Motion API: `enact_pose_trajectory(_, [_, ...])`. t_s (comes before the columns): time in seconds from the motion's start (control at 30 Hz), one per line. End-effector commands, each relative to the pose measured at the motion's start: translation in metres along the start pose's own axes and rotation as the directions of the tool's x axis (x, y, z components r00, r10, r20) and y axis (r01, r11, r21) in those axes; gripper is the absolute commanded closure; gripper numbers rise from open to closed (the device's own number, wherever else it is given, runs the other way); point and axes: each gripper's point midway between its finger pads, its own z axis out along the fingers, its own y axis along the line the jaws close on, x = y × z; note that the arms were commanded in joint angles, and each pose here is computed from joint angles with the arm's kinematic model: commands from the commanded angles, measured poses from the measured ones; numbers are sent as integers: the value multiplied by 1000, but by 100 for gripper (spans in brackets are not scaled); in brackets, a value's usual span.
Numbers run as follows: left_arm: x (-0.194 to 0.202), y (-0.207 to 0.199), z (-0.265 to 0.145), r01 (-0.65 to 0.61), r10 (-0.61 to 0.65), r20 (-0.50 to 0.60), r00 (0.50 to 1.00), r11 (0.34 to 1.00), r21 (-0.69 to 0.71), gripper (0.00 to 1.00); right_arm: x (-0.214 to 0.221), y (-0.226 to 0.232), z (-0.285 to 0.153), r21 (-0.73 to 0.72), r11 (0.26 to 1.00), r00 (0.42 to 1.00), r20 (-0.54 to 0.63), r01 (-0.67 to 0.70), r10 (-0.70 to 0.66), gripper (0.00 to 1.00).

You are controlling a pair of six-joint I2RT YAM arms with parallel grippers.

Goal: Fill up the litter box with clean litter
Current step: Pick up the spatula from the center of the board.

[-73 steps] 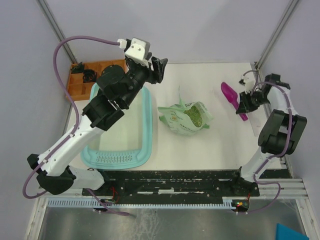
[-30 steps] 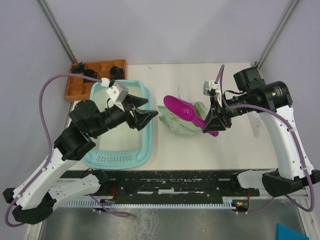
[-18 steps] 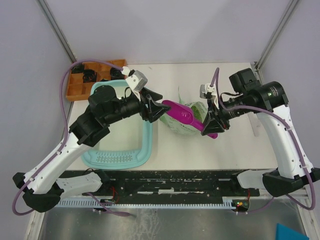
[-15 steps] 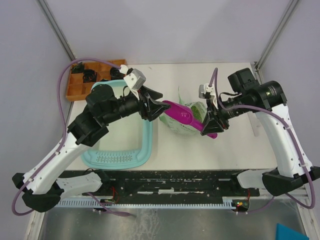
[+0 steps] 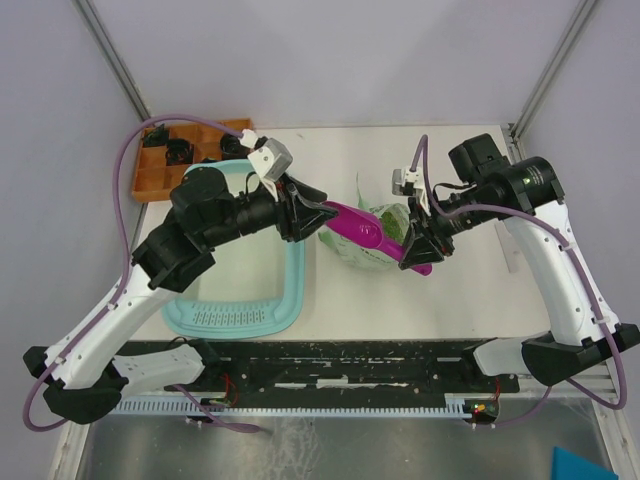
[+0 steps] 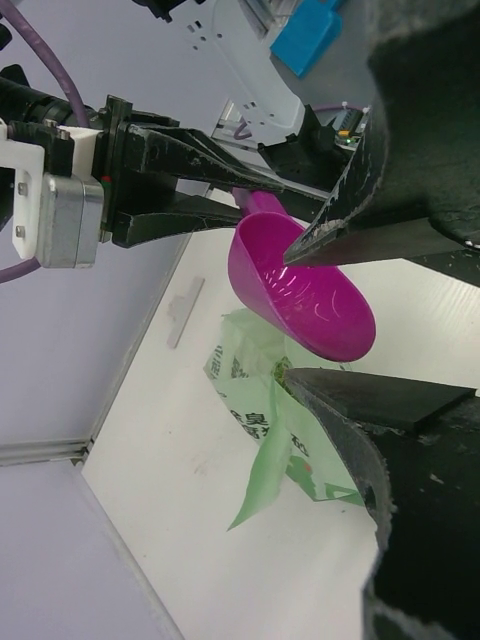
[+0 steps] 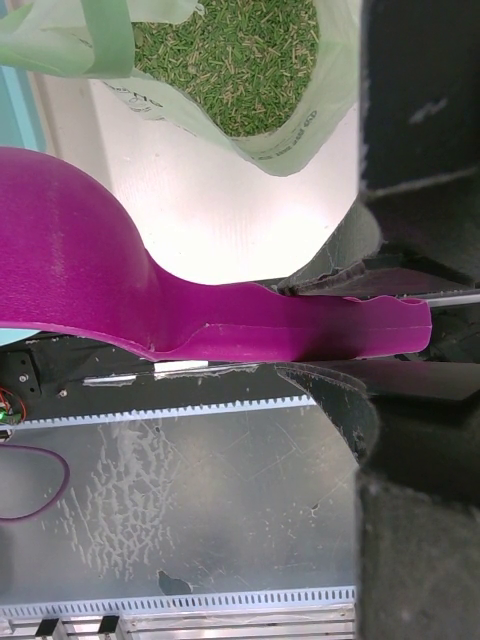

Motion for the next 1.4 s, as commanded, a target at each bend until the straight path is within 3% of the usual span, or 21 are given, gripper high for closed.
enact_pose_trajectory(0.0, [-4, 2, -5, -46, 46, 16, 999, 999, -9, 47, 13, 31, -9, -59, 995, 996, -51, -77, 74, 96])
enact_pose_trajectory(0.23, [5, 3, 3, -24, 24, -4, 1000, 1000, 2, 49, 17, 32, -10, -47, 996, 996, -60, -73, 70, 96])
enact_pose_trajectory(0.57, [16, 5, 9, 2, -2, -22, 1000, 1000, 10, 68, 19, 31, -11, -33, 998, 996, -68, -61, 59, 97])
enact_pose_trajectory(0.93, [28, 8, 9, 30, -30, -46, 999, 1000, -8, 82, 23, 27, -9, -30, 997, 995, -82, -65, 63, 94])
enact_pose_trajectory(1.1, [32, 10, 8, 40, -41, -55, 998, 999, -24, 92, 24, 19, -7, -1, 997, 994, -86, -71, 71, 85])
enact_pose_trajectory(1.17, [33, 15, 8, 46, -49, -53, 997, 998, -52, 96, 23, 13, -7, 27, 997, 993, -89, -75, 77, 76])
enact_pose_trajectory(1.23, [34, 21, 7, 53, -58, -50, 997, 995, -85, 97, 23, 3, -7, 77, 994, 993, -91, -72, 79, 64])
enact_pose_trajectory(1.37, [35, 30, 6, 69, -73, -26, 997, 988, -141, 97, 25, -27, -12, 235, 970, 991, -99, -61, 86, 56])
